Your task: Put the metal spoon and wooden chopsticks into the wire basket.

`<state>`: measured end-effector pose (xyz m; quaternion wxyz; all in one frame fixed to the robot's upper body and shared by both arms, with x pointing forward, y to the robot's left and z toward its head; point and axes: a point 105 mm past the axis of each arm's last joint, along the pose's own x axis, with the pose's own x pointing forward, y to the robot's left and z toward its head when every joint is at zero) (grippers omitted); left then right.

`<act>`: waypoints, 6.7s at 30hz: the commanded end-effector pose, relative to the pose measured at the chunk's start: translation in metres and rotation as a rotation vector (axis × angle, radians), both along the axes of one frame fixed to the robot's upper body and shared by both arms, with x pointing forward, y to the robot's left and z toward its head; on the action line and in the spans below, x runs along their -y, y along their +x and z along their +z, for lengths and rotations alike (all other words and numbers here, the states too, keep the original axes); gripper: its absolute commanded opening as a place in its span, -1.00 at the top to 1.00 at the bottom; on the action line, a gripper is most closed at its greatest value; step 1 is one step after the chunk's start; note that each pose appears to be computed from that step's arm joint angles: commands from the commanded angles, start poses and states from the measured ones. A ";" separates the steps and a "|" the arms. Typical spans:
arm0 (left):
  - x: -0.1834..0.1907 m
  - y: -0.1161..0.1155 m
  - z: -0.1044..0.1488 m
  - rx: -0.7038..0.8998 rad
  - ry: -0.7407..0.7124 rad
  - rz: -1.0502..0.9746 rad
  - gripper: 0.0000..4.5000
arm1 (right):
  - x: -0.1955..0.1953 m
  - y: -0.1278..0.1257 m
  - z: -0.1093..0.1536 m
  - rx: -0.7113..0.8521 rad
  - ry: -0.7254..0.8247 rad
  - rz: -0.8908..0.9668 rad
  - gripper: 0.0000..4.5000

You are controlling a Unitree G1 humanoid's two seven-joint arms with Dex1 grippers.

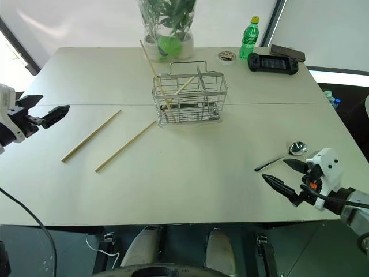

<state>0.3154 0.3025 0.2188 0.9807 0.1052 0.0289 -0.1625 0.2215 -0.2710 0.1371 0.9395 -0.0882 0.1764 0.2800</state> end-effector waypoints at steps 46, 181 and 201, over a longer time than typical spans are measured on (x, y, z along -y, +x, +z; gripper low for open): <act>0.156 -0.089 0.019 -0.150 0.178 -0.847 -0.99 | 0.030 0.118 -0.011 -0.300 -1.019 0.902 -1.00; 0.009 0.080 -0.108 -0.527 0.269 -0.193 0.49 | -0.112 -0.003 0.078 0.110 0.117 0.415 -1.00; 0.063 0.107 0.138 0.437 -0.412 -0.090 0.98 | -0.115 -0.002 0.072 0.114 0.143 0.407 -1.00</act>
